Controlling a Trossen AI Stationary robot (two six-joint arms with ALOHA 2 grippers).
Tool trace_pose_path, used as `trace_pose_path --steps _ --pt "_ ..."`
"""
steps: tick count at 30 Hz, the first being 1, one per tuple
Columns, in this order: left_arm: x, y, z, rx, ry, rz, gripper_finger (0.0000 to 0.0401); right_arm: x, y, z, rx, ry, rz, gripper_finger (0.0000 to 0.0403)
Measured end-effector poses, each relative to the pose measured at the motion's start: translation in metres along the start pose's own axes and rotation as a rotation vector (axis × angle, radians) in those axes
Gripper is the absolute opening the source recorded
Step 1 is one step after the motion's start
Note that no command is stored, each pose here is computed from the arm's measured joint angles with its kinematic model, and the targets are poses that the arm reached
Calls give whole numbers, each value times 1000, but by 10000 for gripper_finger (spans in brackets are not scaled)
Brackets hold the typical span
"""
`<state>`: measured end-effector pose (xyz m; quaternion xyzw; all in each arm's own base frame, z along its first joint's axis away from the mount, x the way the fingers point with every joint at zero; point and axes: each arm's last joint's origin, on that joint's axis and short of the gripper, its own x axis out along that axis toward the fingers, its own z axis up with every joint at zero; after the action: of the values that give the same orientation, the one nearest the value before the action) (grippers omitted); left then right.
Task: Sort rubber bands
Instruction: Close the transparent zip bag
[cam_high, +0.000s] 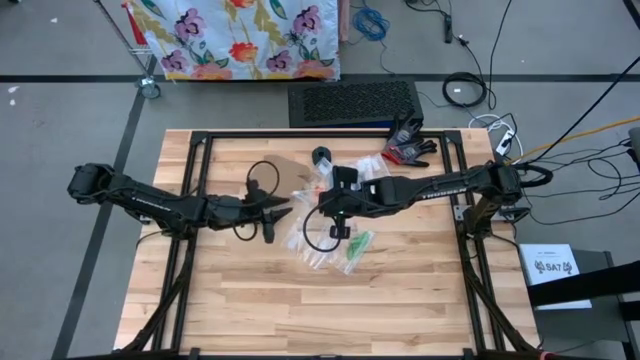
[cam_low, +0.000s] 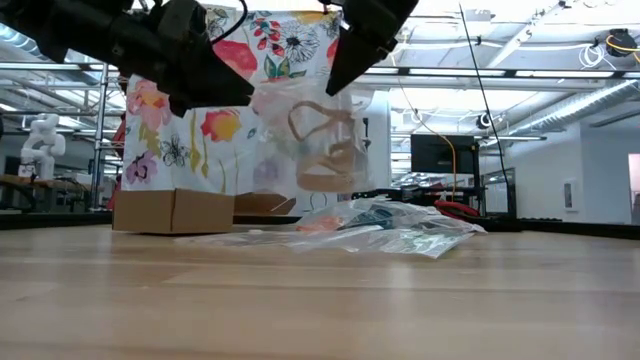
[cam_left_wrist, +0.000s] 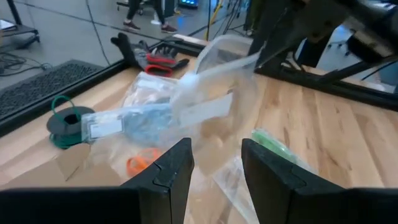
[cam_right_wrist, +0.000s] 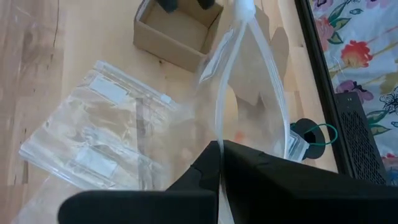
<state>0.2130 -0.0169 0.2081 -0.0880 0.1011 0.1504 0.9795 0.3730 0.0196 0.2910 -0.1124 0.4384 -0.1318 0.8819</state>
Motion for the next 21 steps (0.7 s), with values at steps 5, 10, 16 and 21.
trace_pose_path --steps 5,10,16,21 --pt "0 1 0 15 -2 27 141 -2 7 3 -13 -36 11 0" --pt "0 1 0 52 -3 30 141 -5 14 4 -33 -51 23 0" --pt "0 2 0 95 -5 44 141 -7 19 4 -44 -55 31 0" --pt "0 0 0 99 7 -25 141 -8 21 7 -55 -85 32 0"
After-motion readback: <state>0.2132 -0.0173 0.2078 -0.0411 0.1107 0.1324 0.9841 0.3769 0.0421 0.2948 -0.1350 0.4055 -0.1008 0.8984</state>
